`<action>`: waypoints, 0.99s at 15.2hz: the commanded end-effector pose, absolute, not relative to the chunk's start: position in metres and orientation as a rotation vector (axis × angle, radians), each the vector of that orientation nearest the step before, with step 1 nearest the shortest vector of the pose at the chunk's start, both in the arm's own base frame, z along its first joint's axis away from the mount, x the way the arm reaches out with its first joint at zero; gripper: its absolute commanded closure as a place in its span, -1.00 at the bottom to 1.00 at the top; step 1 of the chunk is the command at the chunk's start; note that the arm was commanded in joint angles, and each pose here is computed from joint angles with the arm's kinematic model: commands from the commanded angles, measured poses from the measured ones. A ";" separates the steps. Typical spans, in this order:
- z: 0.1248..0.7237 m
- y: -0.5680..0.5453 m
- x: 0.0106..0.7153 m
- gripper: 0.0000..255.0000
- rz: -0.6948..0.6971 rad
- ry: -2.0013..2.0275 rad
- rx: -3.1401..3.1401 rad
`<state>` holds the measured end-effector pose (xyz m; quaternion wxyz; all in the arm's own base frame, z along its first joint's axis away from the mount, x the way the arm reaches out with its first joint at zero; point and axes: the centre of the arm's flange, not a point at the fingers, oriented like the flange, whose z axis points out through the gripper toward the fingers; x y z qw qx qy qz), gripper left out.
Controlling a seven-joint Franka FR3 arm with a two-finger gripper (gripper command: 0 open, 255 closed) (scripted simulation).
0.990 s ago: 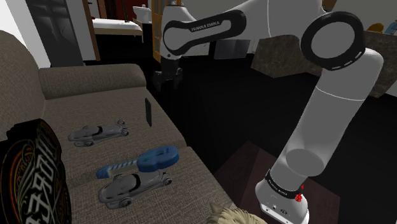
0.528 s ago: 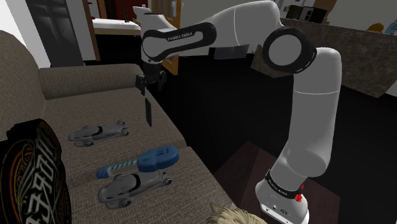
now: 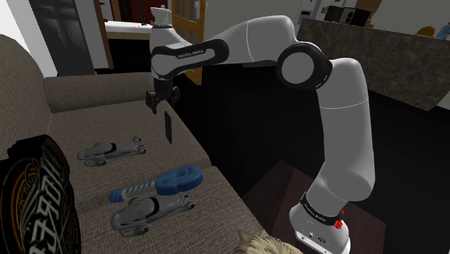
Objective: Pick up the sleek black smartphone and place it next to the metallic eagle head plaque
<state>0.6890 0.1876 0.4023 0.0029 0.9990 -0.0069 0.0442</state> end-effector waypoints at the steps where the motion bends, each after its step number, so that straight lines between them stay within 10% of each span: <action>1: 0.392 0.187 0.691 -1.00 0.140 -0.021 3.133; 10: 0.384 0.187 0.692 -1.00 0.139 -0.021 3.133; 11: 0.384 0.187 0.692 1.00 0.139 -0.021 3.133; 15: 0.384 0.187 0.692 1.00 0.139 -0.021 3.133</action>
